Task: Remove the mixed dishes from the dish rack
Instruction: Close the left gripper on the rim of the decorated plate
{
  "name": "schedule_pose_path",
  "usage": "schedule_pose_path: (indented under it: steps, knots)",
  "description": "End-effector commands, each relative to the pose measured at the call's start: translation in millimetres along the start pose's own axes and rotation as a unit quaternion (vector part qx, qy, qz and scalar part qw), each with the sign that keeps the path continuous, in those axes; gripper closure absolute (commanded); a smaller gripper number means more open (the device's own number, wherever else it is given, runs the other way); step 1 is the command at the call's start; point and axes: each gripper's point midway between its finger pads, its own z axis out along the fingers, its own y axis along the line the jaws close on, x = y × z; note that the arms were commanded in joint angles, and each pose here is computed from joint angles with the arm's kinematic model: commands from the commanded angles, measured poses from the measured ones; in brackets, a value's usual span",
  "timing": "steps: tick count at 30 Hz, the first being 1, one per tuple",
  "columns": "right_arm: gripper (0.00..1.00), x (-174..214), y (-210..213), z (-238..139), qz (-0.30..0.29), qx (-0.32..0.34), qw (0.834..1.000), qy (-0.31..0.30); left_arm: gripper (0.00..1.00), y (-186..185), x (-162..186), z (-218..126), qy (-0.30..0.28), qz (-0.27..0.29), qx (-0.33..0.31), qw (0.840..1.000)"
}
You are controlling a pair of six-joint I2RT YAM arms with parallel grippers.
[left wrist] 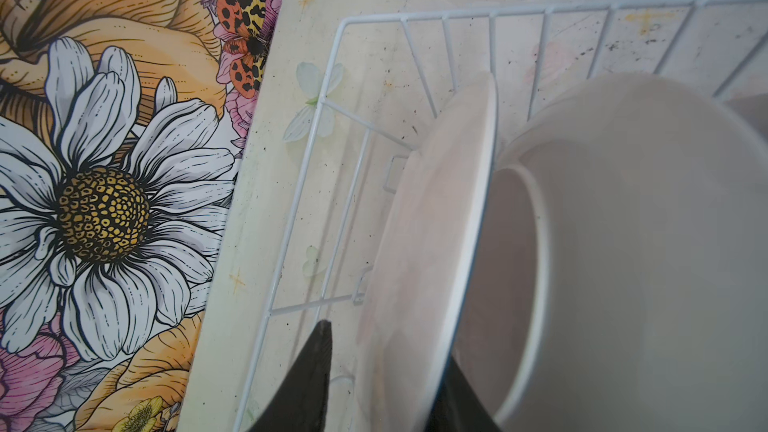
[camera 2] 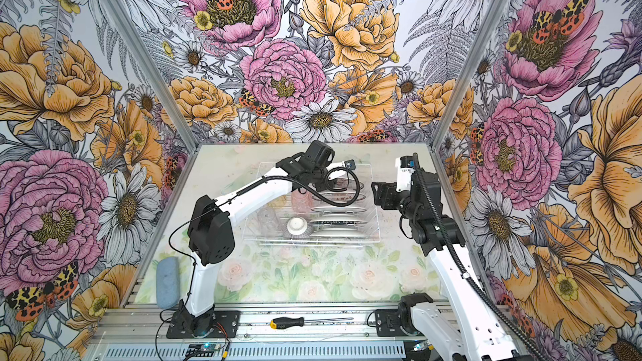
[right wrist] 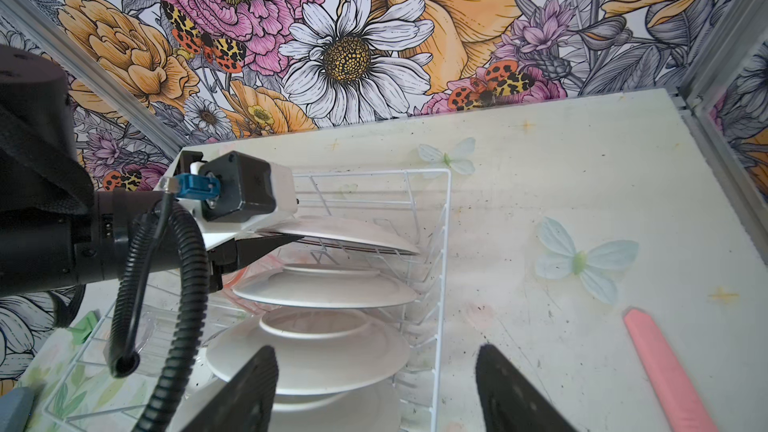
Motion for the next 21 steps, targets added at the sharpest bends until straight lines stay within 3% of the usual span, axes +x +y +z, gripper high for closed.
schedule_pose_path:
  steps: [1,21]
  knots:
    - [0.23,-4.8,2.4,-4.8,-0.003,-0.001,1.0,-0.01,0.68,9.7,-0.1,2.1,0.004,0.0,-0.013,1.0]
    - [0.23,-0.2,0.5,-4.4,-0.002,0.002,1.0,-0.007,0.85,19.1,-0.6,7.2,0.013,0.005,-0.042,0.999]
